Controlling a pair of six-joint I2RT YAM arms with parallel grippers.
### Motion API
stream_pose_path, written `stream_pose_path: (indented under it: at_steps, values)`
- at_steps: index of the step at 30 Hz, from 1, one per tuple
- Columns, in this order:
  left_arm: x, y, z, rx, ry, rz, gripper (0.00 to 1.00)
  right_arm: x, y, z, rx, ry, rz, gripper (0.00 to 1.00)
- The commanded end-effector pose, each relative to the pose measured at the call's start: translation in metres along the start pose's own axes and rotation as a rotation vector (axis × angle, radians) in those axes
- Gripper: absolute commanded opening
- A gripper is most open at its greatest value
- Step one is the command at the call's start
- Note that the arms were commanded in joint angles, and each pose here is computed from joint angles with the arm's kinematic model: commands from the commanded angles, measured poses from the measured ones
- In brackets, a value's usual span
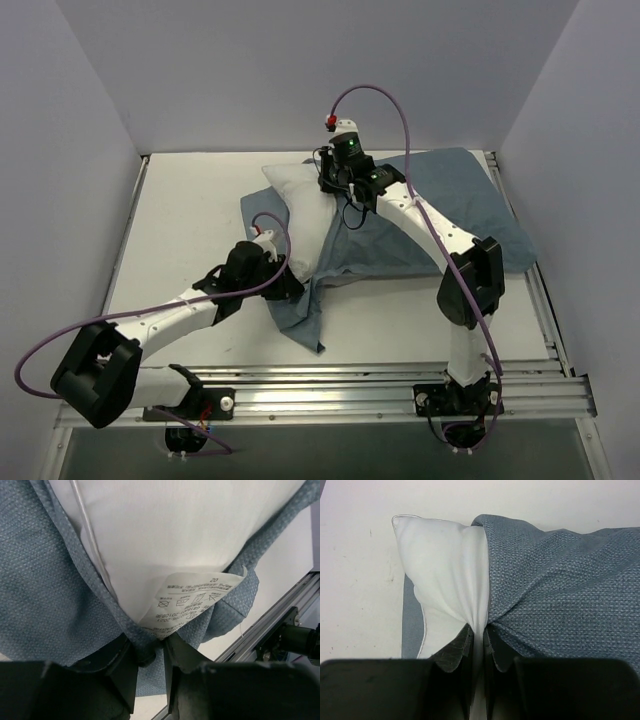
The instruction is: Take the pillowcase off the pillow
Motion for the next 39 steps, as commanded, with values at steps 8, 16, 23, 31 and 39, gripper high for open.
stream_pose_path:
  at_steps: [8, 16, 23, 31, 39]
  values:
    - [-0.018, -0.004, -0.016, -0.070, 0.016, -0.051, 0.31, -0.039, 0.004, 0.109, 0.096, -0.360, 0.063, 0.00]
    - [-0.007, -0.005, -0.016, -0.097, 0.007, -0.089, 0.35, -0.047, 0.016, 0.108, 0.153, -0.388, 0.180, 0.00]
    - [-0.036, -0.044, 0.008, -0.038, -0.119, -0.242, 0.96, -0.042, 0.042, 0.067, 0.059, -0.288, 0.278, 0.00]
    - [-0.117, -0.068, 0.028, 0.038, -0.245, -0.163, 0.94, -0.043, 0.073, 0.019, -0.079, -0.183, 0.374, 0.00]
    - [-0.116, -0.020, 0.045, -0.073, -0.249, 0.041, 0.94, -0.047, 0.097, -0.009, -0.141, -0.136, 0.461, 0.00]
Point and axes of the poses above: each gripper's point midway between its finger pads, its own x axis out along the fingers, its own y axis along the line the jaws close on, z = x × y, the point moved 8 cm from there along -x, back along the fingers, and after that the axes turned 8 degrees about -x, right-handed, at the moved point
